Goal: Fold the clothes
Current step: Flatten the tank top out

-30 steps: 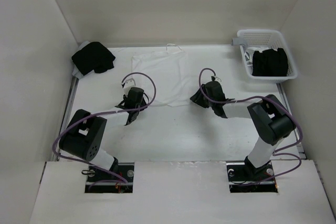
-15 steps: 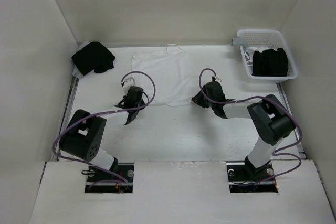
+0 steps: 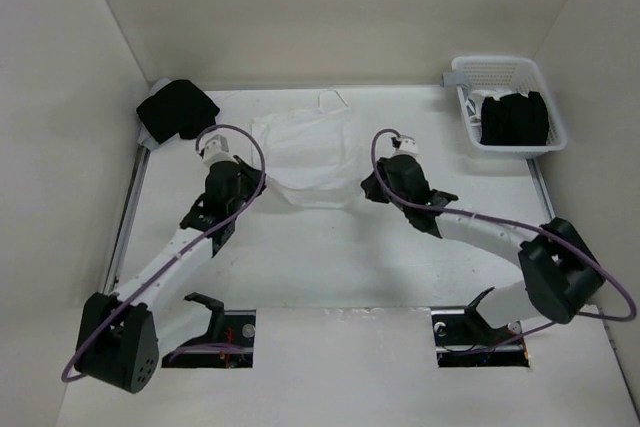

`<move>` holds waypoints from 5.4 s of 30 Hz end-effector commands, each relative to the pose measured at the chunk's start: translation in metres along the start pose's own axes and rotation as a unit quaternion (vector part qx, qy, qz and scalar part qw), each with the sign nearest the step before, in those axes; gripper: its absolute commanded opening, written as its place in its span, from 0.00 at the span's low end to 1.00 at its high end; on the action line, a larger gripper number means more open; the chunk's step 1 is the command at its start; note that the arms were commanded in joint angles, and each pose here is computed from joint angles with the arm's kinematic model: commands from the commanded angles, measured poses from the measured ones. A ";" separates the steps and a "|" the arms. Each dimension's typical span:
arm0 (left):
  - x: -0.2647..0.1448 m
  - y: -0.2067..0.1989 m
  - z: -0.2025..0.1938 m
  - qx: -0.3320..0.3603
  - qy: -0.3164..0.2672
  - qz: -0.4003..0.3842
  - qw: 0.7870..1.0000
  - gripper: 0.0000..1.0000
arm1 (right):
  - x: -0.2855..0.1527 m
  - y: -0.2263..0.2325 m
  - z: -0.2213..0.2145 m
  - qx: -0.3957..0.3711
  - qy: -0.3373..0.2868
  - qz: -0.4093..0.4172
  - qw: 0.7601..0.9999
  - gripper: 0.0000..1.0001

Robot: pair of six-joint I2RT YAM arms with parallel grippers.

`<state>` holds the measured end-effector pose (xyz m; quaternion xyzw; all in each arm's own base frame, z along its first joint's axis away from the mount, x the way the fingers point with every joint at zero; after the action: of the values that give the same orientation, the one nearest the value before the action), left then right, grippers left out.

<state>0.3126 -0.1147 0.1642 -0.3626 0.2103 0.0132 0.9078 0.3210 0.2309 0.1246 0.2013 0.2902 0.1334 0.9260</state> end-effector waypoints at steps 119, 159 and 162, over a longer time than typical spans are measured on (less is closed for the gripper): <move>-0.061 -0.002 0.048 -0.122 -0.067 -0.056 0.989 0.01 | -0.157 0.098 0.207 -0.007 -0.201 0.222 0.954 0.01; -0.030 0.068 -0.024 -0.108 0.011 0.009 0.994 0.02 | -0.067 0.019 -0.132 0.130 0.095 0.047 0.986 0.45; -0.031 0.069 -0.024 -0.109 0.013 0.008 0.994 0.02 | -0.063 0.018 -0.140 0.140 0.106 0.043 0.983 0.43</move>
<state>0.2600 -0.0757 0.1089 -0.4559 0.2397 0.0568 0.8552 0.1782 0.2544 0.0497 0.2825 0.4152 0.1518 0.8513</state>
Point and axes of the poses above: each gripper's point midway between its finger pads, its own x axis out along the fingers, its own y axis along the line the jaws close on, z = x × y, the point moved 3 cm from there along -x, back along the fingers, and after that the axes turned 6 degrees about -x, right-handed, at the moved point
